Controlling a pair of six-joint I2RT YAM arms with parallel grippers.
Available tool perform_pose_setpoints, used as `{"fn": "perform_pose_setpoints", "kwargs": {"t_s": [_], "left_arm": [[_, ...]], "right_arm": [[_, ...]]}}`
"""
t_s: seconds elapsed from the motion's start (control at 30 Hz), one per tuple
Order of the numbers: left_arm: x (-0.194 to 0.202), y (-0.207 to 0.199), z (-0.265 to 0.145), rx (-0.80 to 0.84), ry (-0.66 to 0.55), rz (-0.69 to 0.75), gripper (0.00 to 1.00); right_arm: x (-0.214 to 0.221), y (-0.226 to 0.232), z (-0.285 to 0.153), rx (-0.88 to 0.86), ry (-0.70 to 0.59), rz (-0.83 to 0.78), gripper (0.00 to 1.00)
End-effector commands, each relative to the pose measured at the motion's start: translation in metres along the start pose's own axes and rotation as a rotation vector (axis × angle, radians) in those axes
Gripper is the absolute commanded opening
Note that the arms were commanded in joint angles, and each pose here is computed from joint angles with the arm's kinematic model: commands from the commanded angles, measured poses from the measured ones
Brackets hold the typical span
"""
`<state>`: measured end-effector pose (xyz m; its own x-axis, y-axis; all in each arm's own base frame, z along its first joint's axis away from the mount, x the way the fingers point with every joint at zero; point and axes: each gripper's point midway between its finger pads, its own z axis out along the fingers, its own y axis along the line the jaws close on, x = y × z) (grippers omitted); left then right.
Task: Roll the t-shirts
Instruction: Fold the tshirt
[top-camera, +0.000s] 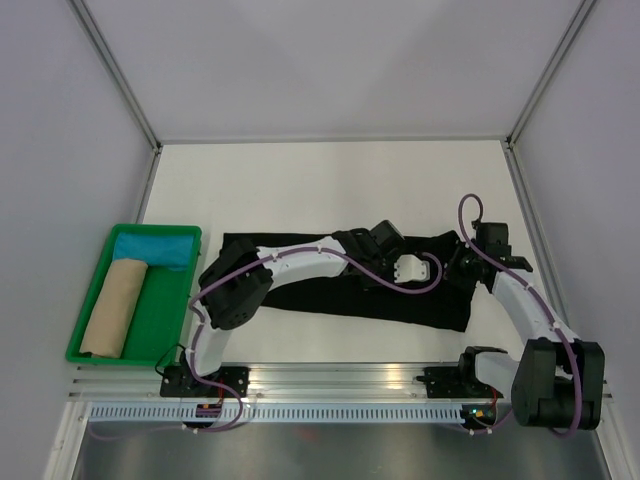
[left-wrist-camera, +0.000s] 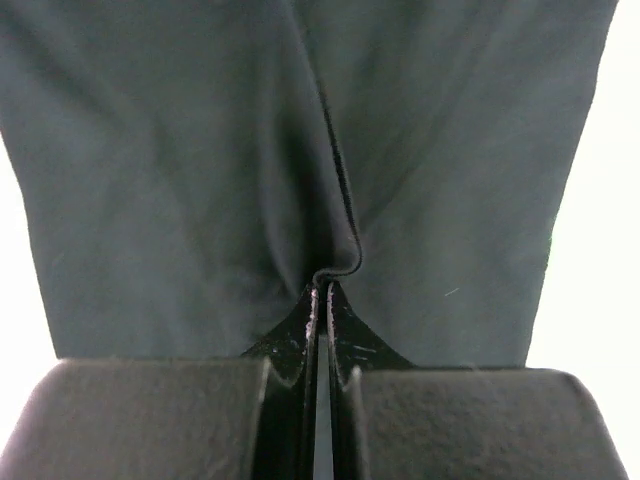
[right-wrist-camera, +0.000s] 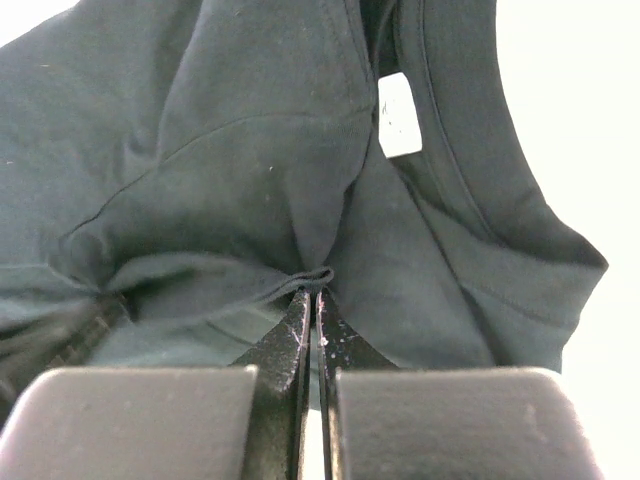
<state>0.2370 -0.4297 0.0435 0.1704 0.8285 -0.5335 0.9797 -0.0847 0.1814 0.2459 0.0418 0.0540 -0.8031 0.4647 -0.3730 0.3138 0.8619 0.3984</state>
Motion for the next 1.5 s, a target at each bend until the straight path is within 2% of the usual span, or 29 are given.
{"fn": "perform_pose_setpoints", "kwargs": {"t_s": [0.0,0.17,0.4,0.63,0.83,1.13,1.2,1.27,1.3,1.33,1.47], "left_arm": [[-0.017,0.021,-0.030,-0.034,-0.101,-0.055,0.02],[-0.018,0.019,-0.038,0.001,-0.137,-0.069,0.02],[-0.018,0.017,-0.047,0.026,-0.168,-0.068,0.02],[-0.007,0.008,-0.041,0.053,-0.149,-0.057,0.02],[0.006,0.002,-0.034,0.069,-0.121,-0.058,0.02],[0.012,-0.006,-0.028,0.105,-0.116,-0.055,0.02],[0.014,-0.008,-0.026,0.110,-0.111,-0.045,0.02],[0.017,-0.008,-0.025,0.113,-0.106,-0.039,0.02],[0.016,-0.009,-0.024,0.116,-0.107,-0.026,0.02],[0.018,-0.010,-0.024,0.120,-0.106,-0.021,0.02],[0.021,-0.009,-0.026,0.114,-0.096,0.012,0.02]], "right_arm": [[-0.011,0.008,-0.020,0.011,-0.057,0.016,0.00],[0.001,0.026,-0.032,0.005,-0.025,-0.018,0.00],[0.030,0.020,-0.059,0.058,-0.001,-0.028,0.00],[0.053,0.016,-0.052,0.044,0.042,-0.002,0.00],[0.054,0.011,-0.060,0.076,0.036,-0.022,0.00],[0.063,0.010,-0.047,0.083,0.049,-0.010,0.02],[0.064,0.009,-0.048,0.088,0.048,-0.008,0.06],[0.065,0.010,-0.047,0.086,0.051,-0.016,0.18],[0.066,0.011,-0.047,0.087,0.059,-0.022,0.27],[0.065,0.011,-0.048,0.088,0.061,-0.025,0.41],[0.043,0.019,-0.061,0.087,-0.021,-0.028,0.55]]}}
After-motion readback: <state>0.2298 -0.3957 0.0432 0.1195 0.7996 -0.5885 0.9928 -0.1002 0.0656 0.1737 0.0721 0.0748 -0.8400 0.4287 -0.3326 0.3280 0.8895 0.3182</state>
